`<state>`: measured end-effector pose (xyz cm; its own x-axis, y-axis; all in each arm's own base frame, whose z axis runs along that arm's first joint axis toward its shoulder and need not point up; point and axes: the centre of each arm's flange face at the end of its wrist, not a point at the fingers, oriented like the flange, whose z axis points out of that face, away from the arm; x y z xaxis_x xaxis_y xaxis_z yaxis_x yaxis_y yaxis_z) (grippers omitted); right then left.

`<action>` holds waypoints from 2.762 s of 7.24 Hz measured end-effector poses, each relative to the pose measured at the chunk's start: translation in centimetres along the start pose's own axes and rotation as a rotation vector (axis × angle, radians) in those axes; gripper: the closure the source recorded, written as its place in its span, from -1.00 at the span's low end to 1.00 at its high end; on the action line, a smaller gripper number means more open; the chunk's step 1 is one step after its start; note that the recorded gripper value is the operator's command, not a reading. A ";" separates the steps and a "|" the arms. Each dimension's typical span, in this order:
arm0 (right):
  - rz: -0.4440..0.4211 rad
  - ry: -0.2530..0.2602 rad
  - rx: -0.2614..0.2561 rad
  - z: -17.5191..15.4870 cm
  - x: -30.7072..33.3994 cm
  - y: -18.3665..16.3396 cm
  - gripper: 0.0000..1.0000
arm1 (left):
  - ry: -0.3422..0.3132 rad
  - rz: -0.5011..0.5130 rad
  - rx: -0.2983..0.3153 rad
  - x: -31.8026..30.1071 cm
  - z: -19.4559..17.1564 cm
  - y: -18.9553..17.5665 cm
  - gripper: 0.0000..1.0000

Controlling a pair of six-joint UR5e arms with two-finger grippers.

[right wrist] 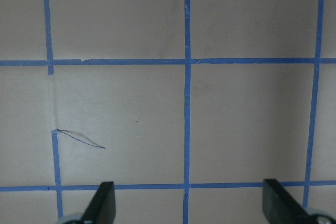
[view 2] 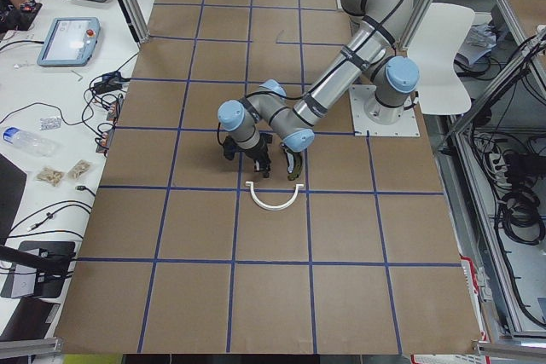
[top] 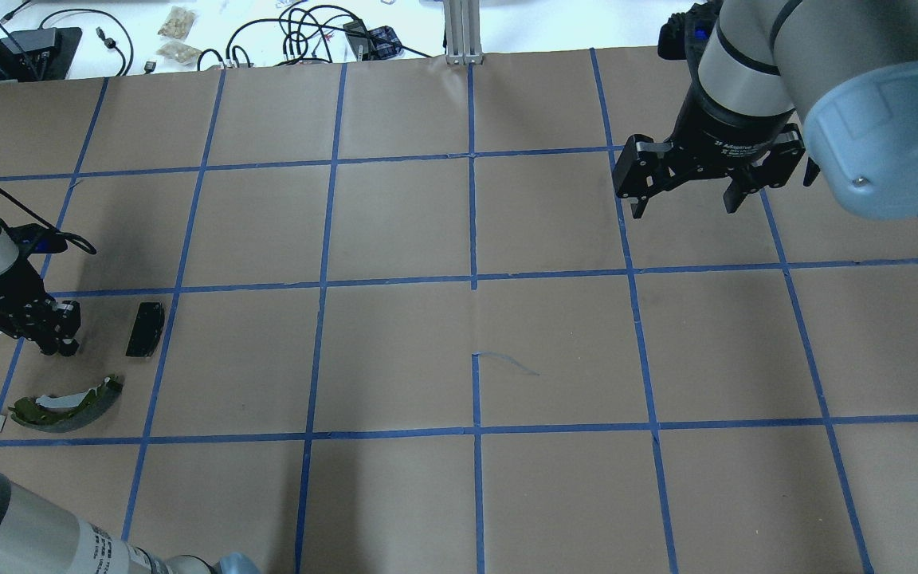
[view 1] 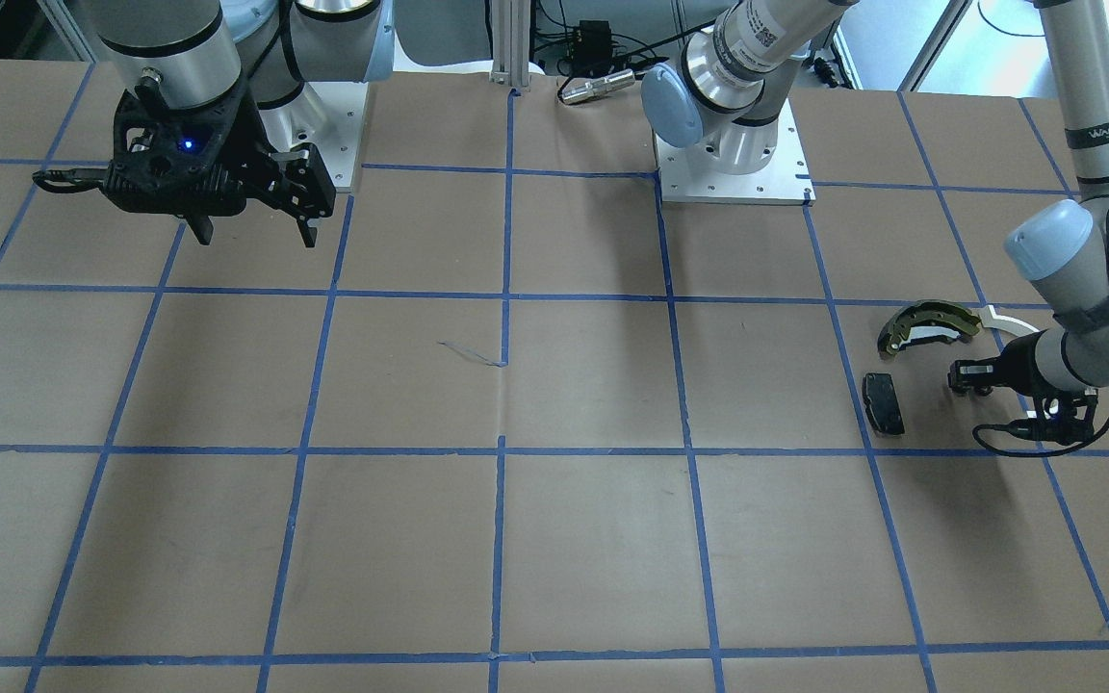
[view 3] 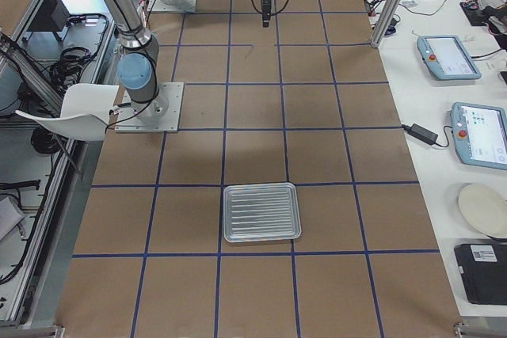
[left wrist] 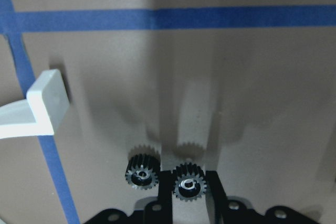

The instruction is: Place bearing gear from tray to pile

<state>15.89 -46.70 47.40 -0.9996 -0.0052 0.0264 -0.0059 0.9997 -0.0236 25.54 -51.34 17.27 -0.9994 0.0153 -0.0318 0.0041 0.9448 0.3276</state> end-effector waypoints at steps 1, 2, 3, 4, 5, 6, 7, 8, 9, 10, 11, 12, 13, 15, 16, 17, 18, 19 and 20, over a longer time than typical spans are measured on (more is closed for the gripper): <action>0.000 0.000 0.000 0.0 0.0 0.0 -1.00 | -0.002 0.001 0.002 0.0 -0.1 0.0 -0.48; 0.000 0.000 0.001 0.0 0.0 0.0 -1.00 | -0.006 0.001 0.008 -0.1 -0.5 -0.1 -0.54; 0.000 0.000 0.001 0.0 0.0 0.0 -1.00 | -0.014 0.001 0.018 0.0 -1.2 0.0 -0.55; 0.000 0.000 0.001 -0.1 0.0 0.0 -1.00 | -0.022 0.004 0.031 0.3 -2.2 -0.1 -0.61; 0.000 0.000 0.001 -0.1 0.0 0.0 -1.00 | -0.021 0.012 0.049 0.9 -3.7 -0.2 -0.75; 0.000 0.000 0.002 -0.1 0.0 0.0 -1.00 | 0.007 0.031 0.072 2.3 -5.9 -0.3 -0.77; 0.000 0.000 0.002 0.0 0.2 0.0 -1.00 | 0.032 0.051 0.103 4.3 -8.9 -0.2 -0.77; 0.000 0.000 0.002 0.0 0.3 -0.1 -1.00 | 0.043 0.068 0.119 6.5 -12.6 0.3 -1.00; -0.001 0.000 0.001 0.0 0.3 -0.1 -1.00 | 0.056 0.061 0.122 8.9 -16.2 1.0 -1.00; -0.001 0.000 0.001 0.0 0.4 -0.1 -1.00 | 0.063 0.027 0.134 11.8 -20.0 1.9 -1.00; -0.001 0.000 0.001 0.0 0.4 -0.1 -1.00 | 0.057 0.008 0.148 15.7 -23.5 2.9 -1.00; 0.000 0.000 0.001 0.0 0.4 -0.1 -1.00 | 0.037 0.020 0.165 20.7 -26.1 3.9 -1.00; 0.000 0.001 0.001 0.0 0.4 -0.2 -1.00 | 0.014 0.048 0.190 26.1 -27.9 5.0 -1.00; 0.000 0.007 0.002 0.0 0.5 -0.2 -1.00 | -0.006 0.061 0.227 34.6 -29.3 7.6 -1.00; -0.001 0.016 0.002 0.0 0.6 -0.2 -1.00 | -0.007 0.036 0.232 37.0 -29.3 8.5 -1.00; -0.001 0.021 0.003 0.0 0.6 -0.2 -1.00 | -0.007 0.014 0.237 38.4 -29.4 9.2 -1.00; 0.001 0.021 0.004 0.0 0.6 -0.2 -1.00 | -0.008 0.005 0.249 38.9 -29.7 9.7 -1.00; 0.002 0.018 0.016 -0.1 0.6 -0.3 -1.00 | -0.009 0.007 0.261 39.1 -29.9 10.0 -1.00; 0.000 0.011 0.037 -0.2 0.4 -0.4 -1.00 | -0.008 0.012 0.266 39.2 -29.9 10.3 -1.00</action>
<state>15.53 -47.14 47.61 -0.9993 -0.0045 0.0378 -0.0068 0.9981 -0.0607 -14.65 -50.76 47.66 -0.9989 0.0291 -0.0373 0.0265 0.9973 0.0683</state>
